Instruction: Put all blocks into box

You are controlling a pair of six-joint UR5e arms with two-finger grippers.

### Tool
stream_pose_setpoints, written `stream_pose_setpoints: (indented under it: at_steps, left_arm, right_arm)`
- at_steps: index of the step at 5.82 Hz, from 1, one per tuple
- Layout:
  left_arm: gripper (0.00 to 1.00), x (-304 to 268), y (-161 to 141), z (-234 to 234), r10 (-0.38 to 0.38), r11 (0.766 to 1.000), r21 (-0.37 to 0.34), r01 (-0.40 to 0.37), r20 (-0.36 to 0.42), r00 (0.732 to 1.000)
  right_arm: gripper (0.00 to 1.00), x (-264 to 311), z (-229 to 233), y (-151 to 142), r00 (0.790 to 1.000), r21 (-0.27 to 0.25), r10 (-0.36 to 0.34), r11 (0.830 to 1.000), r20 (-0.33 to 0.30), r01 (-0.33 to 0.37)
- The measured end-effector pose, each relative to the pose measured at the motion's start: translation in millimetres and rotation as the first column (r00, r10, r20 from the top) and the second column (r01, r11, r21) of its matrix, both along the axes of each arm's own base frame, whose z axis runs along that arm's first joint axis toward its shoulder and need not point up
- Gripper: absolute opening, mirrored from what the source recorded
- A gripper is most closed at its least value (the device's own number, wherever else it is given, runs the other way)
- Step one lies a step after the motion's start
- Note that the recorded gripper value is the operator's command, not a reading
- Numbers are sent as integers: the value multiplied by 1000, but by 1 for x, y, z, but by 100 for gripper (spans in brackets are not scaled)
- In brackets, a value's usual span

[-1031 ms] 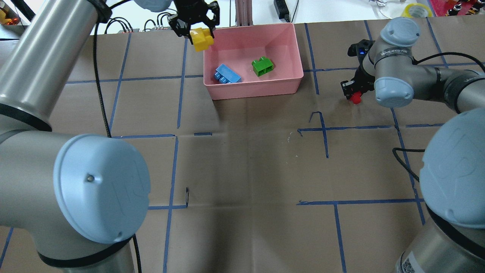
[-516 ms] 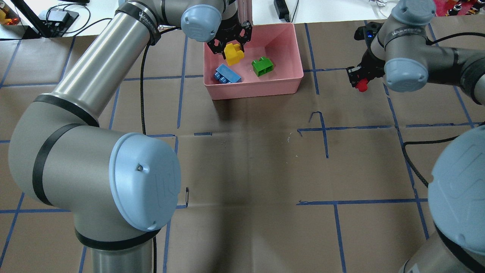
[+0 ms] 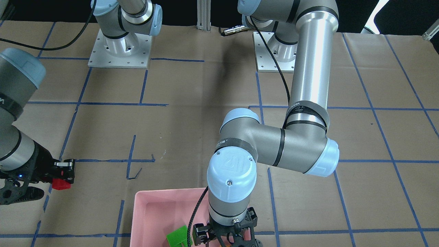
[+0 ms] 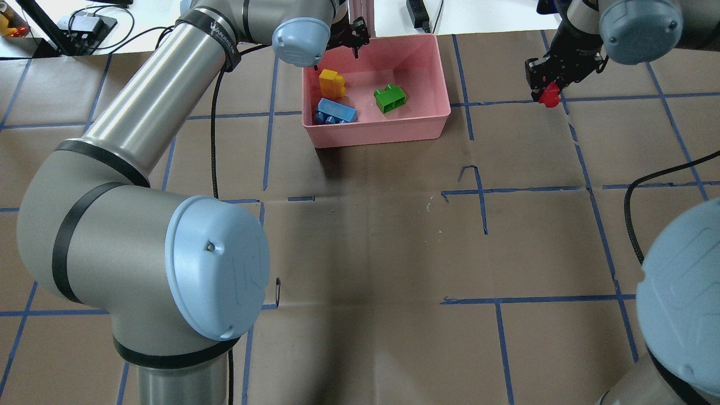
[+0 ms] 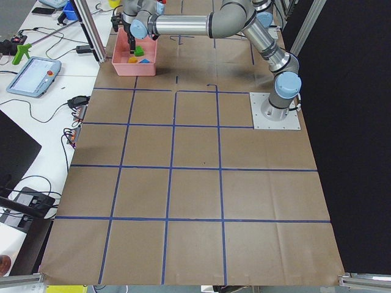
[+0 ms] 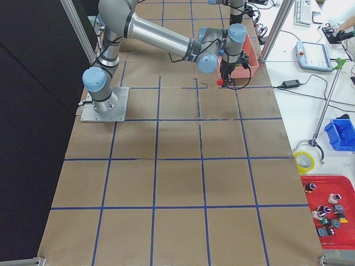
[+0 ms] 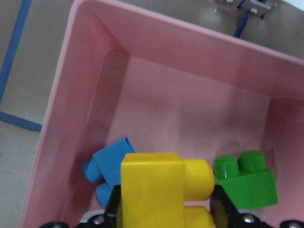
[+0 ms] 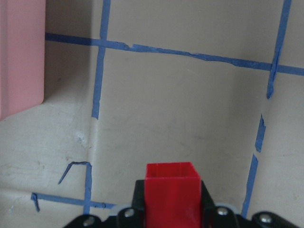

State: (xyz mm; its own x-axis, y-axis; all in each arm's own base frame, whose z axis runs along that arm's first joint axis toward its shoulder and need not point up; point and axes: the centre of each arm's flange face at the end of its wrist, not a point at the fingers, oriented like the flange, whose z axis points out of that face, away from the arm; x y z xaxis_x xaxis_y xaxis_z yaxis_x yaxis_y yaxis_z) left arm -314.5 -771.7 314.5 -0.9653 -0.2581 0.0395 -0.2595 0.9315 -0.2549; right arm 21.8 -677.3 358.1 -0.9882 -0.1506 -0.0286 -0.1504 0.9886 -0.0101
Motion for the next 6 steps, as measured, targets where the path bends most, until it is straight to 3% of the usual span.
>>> stream_pose_setpoints:
  at_steps: [2, 4, 6]
  left_arm:
    - [100, 30, 20, 54, 1, 1000, 29, -1, 21, 1000]
    - [100, 109, 62, 100, -94, 990, 113, 87, 57, 994]
    - [100, 166, 140, 130, -242, 959, 162, 231, 51, 969]
  right_arm:
    - [4, 20, 43, -4, 1000, 34, -10, 999, 9, 10]
    - [4, 84, 64, -13, 998, -8, -56, 998, 14, 56]
    - [5, 179, 56, -37, 994, -89, -102, 990, 35, 105]
